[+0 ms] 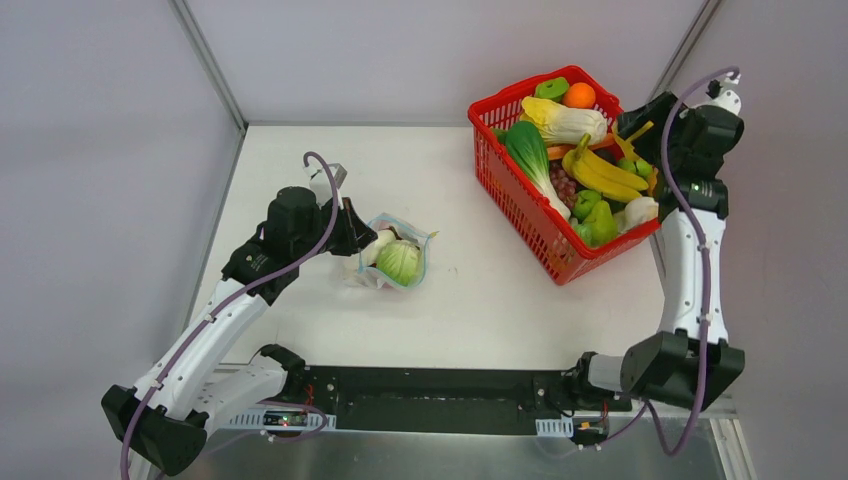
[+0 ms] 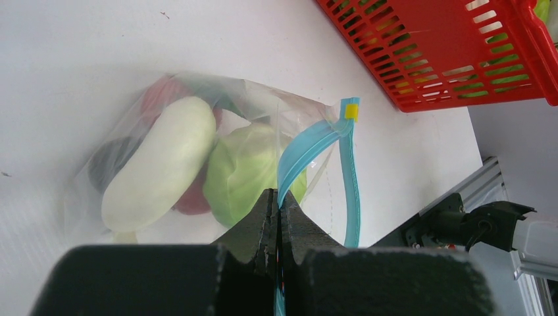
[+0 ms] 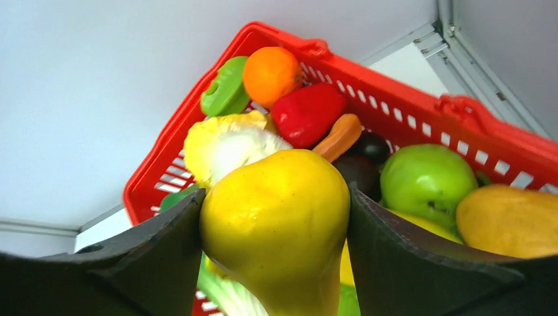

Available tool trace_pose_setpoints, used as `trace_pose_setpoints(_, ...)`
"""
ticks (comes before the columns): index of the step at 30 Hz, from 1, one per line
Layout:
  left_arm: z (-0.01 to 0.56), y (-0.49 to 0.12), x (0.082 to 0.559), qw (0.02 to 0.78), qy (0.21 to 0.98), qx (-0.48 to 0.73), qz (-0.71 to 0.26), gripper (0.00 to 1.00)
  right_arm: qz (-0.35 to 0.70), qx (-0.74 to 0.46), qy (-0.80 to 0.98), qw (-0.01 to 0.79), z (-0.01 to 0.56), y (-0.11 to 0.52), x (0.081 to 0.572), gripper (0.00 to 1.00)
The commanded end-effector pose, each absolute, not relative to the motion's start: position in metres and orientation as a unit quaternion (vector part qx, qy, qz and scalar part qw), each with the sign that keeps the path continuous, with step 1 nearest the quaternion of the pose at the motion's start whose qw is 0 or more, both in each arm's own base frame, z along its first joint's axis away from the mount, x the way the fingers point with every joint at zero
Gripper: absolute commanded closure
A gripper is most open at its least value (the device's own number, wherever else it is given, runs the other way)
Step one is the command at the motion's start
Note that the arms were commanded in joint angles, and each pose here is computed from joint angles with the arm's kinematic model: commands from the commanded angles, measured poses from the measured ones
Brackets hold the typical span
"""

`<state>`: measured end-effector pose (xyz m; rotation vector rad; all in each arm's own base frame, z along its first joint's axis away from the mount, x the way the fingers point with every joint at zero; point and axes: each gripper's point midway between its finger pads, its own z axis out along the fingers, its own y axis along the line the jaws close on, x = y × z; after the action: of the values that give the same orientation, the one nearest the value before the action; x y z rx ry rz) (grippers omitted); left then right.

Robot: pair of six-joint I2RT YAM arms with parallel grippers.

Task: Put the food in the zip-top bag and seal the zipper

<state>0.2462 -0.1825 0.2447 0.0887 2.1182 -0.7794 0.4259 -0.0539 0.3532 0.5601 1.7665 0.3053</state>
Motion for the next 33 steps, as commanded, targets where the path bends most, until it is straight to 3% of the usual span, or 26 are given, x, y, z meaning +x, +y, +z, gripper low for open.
trace_pose_setpoints(1,0.266,-0.183,0.248,0.453,0.830,0.039,-0.323,1.00,0.203,0.233,0.702,0.642,0.393,-0.030,0.396,0.48)
trace_pose_setpoints(6,0.265,-0.186,0.249,0.449,0.831,0.042,-0.327,1.00,0.332,0.160,0.677,0.637,0.430,0.024,0.365,0.48)
trace_pose_setpoints(11,0.265,-0.186,0.249,0.449,0.829,0.039,-0.330,1.00,0.475,0.066,0.655,0.583,0.451,0.100,0.336,0.48)
trace_pose_setpoints(17,0.264,-0.186,0.249,0.449,0.830,0.036,-0.329,1.00,0.525,-0.045,0.708,0.470,0.404,0.207,0.314,0.48)
trace_pose_setpoints(23,0.265,-0.186,0.250,0.449,0.831,0.036,-0.327,1.00,0.549,-0.154,0.744,0.347,0.335,0.306,0.257,0.47)
trace_pose_setpoints(27,0.265,-0.186,0.250,0.448,0.831,0.034,-0.328,1.00,0.534,-0.197,0.768,0.293,0.294,0.343,0.222,0.47)
trace_pose_setpoints(33,0.266,-0.187,0.249,0.446,0.831,0.035,-0.331,1.00,0.514,-0.223,0.785,0.265,0.260,0.375,0.208,0.47)
